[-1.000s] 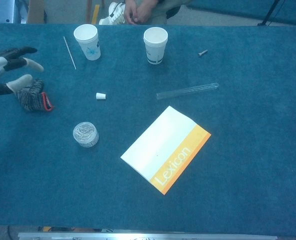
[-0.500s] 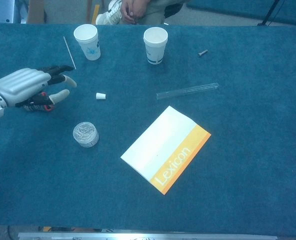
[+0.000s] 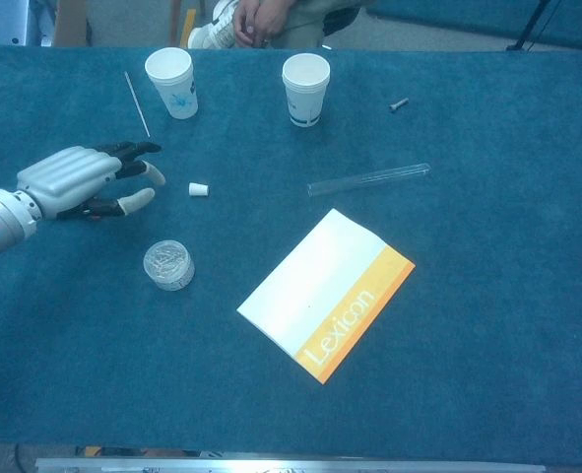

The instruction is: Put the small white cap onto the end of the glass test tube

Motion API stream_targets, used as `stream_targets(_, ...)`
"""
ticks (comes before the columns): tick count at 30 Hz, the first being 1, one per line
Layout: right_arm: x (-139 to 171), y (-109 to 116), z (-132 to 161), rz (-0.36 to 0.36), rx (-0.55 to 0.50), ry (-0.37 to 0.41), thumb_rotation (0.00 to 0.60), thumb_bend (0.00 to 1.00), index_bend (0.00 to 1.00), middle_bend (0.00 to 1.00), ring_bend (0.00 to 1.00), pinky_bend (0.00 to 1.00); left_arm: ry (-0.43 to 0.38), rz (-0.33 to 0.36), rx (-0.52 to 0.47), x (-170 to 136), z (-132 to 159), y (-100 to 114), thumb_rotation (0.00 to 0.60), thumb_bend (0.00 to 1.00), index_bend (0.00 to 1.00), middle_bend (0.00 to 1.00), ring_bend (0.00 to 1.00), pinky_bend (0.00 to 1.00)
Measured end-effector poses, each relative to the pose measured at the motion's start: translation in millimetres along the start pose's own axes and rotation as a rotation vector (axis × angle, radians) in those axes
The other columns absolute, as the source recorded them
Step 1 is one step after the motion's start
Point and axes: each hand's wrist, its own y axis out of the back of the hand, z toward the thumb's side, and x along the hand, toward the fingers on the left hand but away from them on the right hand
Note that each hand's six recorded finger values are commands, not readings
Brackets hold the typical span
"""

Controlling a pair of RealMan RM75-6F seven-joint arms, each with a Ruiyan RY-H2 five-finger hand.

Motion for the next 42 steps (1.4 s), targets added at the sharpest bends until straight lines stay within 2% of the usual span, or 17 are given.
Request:
stream_targets(11, 2.0, 3.2, -4.1, 0.002, -0.002, -0.017, 0.600, 0.27, 0.41, 0.33, 0.24, 0.40, -0.018, -0.013, -0.020, 13.7, 6.8, -13.7, 0.000, 0.34, 0.23, 0.00, 0.00, 0.00)
stream_targets(20, 3.7, 7.1, -9.7, -0.008, -0.001, -0.030, 0.600, 0.27, 0.41, 0.33, 0.24, 0.40, -0.039, -0.023, -0.028, 27.0, 15.9, -16.7, 0.000, 0.34, 0.24, 0.00, 0.00, 0.00)
stream_targets(42, 6.5, 10.1, -15.9, -0.019, -0.008, -0.040, 0.600, 0.27, 0.41, 0.33, 0.24, 0.40, -0.068, -0.014, -0.013, 34.8, 27.5, -6.7, 0.000, 0.34, 0.24, 0.00, 0.00, 0.00)
